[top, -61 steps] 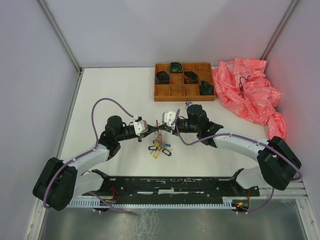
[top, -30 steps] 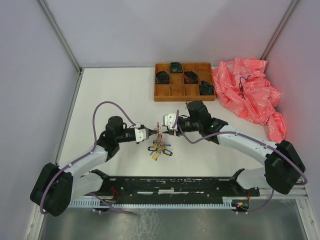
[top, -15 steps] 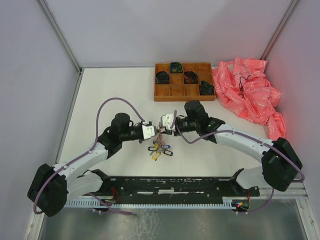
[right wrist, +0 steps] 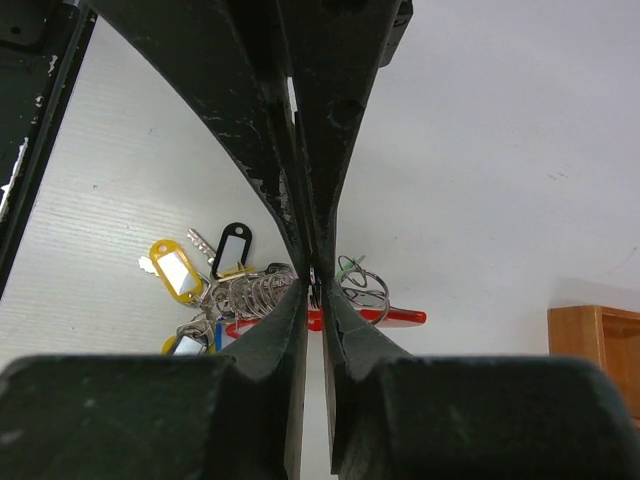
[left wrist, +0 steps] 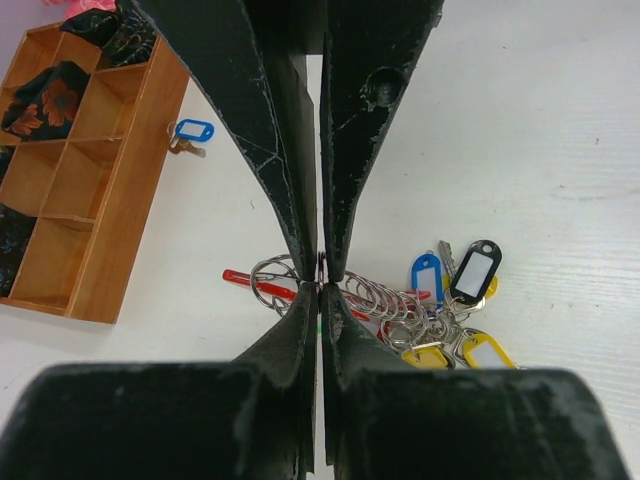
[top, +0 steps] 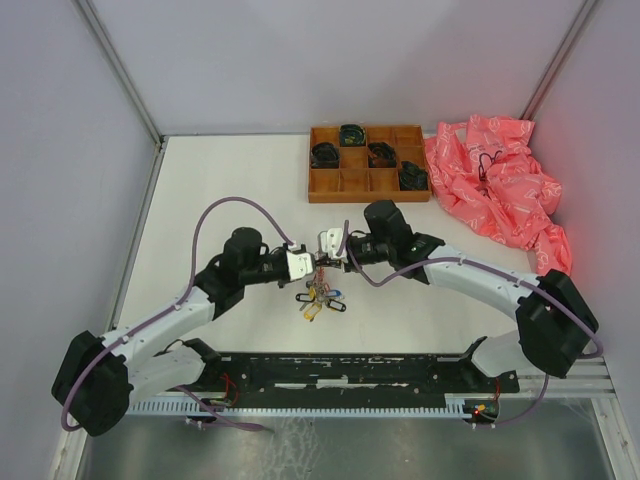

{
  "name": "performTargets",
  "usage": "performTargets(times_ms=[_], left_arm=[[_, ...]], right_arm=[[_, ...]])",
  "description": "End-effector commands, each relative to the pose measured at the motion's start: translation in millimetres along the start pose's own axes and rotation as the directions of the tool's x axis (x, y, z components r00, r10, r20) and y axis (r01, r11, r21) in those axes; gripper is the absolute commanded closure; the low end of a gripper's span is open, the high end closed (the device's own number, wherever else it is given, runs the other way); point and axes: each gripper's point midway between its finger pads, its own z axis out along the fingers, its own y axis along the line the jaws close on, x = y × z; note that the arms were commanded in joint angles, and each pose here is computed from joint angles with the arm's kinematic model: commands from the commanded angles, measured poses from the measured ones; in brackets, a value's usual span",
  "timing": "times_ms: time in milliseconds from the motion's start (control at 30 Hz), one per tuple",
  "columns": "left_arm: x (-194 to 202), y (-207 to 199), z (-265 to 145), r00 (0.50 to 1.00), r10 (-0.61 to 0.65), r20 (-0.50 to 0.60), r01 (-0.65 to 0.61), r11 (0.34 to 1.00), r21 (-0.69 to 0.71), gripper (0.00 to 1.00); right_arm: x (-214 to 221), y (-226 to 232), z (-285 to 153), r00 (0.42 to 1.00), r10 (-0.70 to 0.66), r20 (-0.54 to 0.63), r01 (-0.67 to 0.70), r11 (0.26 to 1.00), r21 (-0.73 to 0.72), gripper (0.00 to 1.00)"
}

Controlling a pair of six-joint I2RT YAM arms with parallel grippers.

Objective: Put the keys on the keyring

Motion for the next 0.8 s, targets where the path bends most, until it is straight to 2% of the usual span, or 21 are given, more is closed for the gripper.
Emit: performTargets(times_ms=[0, 133, 433, 767], left_arm=[[-31, 16, -4, 0.992, 0.108, 0.067, -0.106, 0.994, -0.034, 0.97], [-29, 14, -4, 0.991, 0.114, 0.076, -0.111, 0.993, -0.039, 0.94], [-28, 14, -8, 0.983, 0.095, 0.159, -0.087, 0.995, -0.056, 0.81], [-17, 15, -4, 0.985, 0.04, 0.17, -0.036, 0.999, -0.026, 0.78]], right_arm=[[-21, -13, 0, 0.998, -0.041, 0.044, 0.04, 0.999, 0.022, 0.87], [-24, -14, -1, 0.998, -0.044, 0.051, 0.042, 0.999, 0.032, 0.99], [-29, -11, -7, 0.995, -0.048, 0.089, 0.044, 0.998, 0.043, 0.99], [-31, -11, -10, 0.992, -0.049, 0.115, 0.044, 0.998, 0.046, 0.99]])
